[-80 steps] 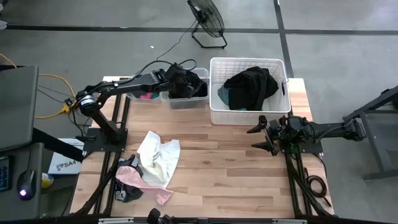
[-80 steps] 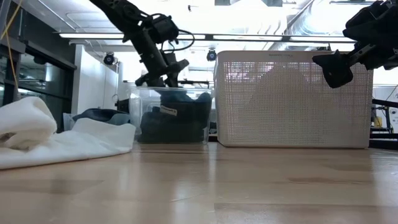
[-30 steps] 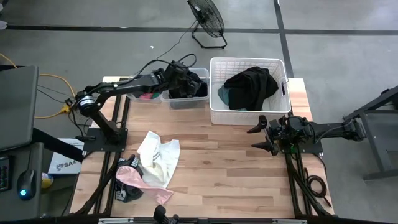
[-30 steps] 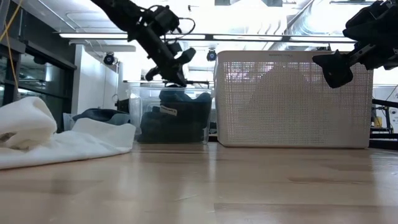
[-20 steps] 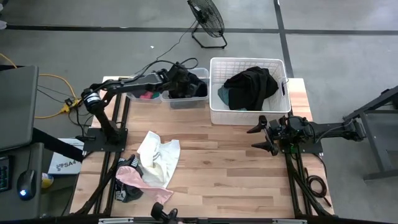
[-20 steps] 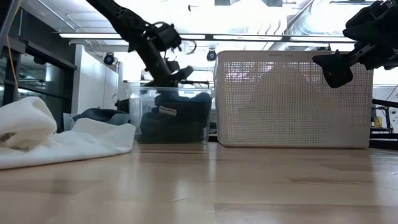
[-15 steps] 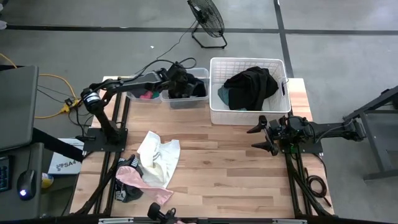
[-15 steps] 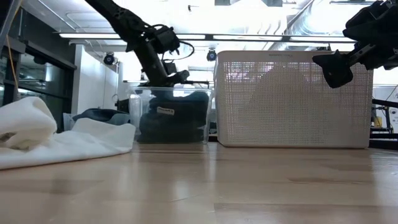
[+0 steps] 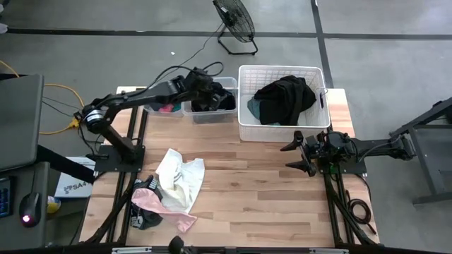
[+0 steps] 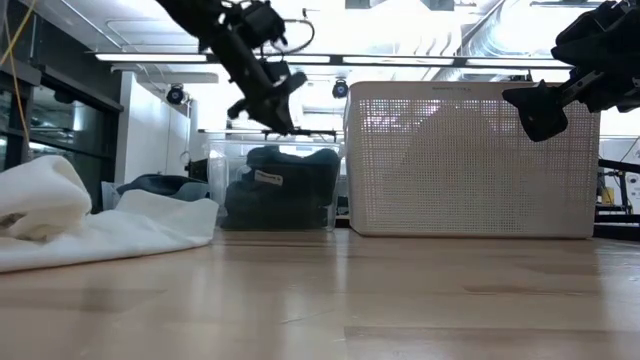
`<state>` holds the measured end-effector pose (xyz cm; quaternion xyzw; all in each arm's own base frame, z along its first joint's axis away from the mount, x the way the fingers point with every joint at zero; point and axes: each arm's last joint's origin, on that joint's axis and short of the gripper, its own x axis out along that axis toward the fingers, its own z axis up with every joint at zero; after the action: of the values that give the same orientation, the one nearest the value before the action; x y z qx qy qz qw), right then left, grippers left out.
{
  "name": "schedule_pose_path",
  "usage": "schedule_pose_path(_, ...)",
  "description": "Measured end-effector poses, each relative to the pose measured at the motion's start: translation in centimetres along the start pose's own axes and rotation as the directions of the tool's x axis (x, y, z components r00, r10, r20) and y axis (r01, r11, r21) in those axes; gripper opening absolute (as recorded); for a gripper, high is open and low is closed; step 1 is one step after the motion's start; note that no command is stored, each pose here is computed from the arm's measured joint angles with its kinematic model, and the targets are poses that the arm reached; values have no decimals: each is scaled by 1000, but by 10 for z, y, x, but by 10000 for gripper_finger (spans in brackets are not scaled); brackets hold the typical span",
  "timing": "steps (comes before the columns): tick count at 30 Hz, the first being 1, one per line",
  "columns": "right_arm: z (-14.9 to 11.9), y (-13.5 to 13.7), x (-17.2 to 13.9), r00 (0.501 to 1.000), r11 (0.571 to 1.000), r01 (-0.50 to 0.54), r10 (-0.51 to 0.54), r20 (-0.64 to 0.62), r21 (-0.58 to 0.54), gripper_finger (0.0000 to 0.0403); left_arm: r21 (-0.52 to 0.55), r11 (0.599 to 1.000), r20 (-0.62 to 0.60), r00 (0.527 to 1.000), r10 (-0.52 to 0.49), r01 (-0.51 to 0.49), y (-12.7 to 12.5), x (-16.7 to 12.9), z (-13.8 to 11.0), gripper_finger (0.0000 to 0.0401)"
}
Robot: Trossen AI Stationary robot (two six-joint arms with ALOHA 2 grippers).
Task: Pick & Place Cloths
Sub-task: Put the white boxer into the right transparent bin
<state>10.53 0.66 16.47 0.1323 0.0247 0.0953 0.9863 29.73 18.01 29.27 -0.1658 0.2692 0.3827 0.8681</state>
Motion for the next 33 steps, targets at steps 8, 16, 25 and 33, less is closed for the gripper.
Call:
schedule_pose_path(8, 0, 0, 0, 1000, 1000, 0, 0, 0, 0, 318, 279, 954, -54, 994, -93, 105, -30, -53, -10, 182)
schedule_pose_path(16, 0, 0, 0, 1000, 1000, 0, 0, 0, 0, 318, 475, 838, -292, 946, -139, 269, -60, -110, -50, 193)
schedule_pose_path(25, 0, 0, 0, 1000, 1000, 0, 0, 0, 0, 318, 477, 782, -508, 852, -127, 401, -88, -158, -97, 193)
schedule_pose_path(33, 0, 0, 0, 1000, 1000, 0, 0, 0, 0, 318, 455, 792, -538, 834, -120, 408, -101, -165, -131, 212)
